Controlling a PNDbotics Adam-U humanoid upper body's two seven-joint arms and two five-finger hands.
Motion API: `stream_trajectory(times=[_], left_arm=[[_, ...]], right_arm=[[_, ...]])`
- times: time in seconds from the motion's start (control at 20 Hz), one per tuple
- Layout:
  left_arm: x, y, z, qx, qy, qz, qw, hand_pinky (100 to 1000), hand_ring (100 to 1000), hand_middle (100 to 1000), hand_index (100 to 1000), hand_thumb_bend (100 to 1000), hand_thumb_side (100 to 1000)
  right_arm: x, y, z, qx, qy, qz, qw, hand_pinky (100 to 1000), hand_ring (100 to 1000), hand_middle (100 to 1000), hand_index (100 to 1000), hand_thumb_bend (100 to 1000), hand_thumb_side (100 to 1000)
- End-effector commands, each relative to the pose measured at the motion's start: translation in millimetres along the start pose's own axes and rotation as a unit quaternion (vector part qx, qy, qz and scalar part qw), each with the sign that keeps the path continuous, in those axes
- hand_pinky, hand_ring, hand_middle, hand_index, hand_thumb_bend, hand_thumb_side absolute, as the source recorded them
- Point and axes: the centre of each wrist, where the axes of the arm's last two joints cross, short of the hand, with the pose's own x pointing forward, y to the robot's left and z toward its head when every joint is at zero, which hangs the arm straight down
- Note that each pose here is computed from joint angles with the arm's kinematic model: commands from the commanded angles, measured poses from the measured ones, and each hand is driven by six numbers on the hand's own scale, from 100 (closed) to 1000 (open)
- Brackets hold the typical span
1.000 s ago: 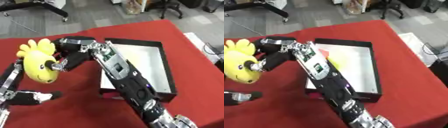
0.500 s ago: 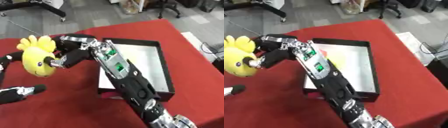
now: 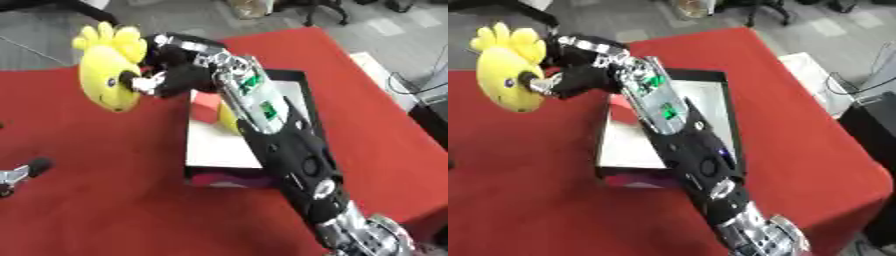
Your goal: Pick up the objects with one hand, pass them to the other hand, and then place them into the box on the other side of the table.
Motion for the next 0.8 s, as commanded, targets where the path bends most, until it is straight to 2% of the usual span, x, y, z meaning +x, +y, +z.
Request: stream_trajectory(times=[0.05,0.2,0.3,0.5,0.8], left_arm=[[4,40.0,2,0.025,-0.017,-0.026,0.999,1000,780,582,781,683,496],[4,62.2,11,0.038,-0.021,-0.029,0.999,1000,781,592,769,648,504],[10,74.5,16,0.050,-0.039,-0.038,0.997,1000,783,598,766,645,492],[21,85.6,24,0.060,-0.061,-0.045,0.995,1000,789,608,765,640,486],[30,95.8,29,0.072,-0.071,-0.033,0.994,1000,791,612,768,640,497]], right_arm=[[2,-27.7,26,-0.043,0.000,0.046,0.998,829,875,746,534,100,100],[-9,-46.5,52,-0.078,0.018,0.070,0.994,828,872,745,538,100,100],[-16,-57.5,68,-0.098,0.031,0.088,0.991,828,871,747,541,101,100],[-35,-71.3,96,-0.131,0.062,0.125,0.981,827,869,749,545,118,100],[-54,-90.7,130,-0.178,0.104,0.150,0.967,832,877,763,566,100,100]])
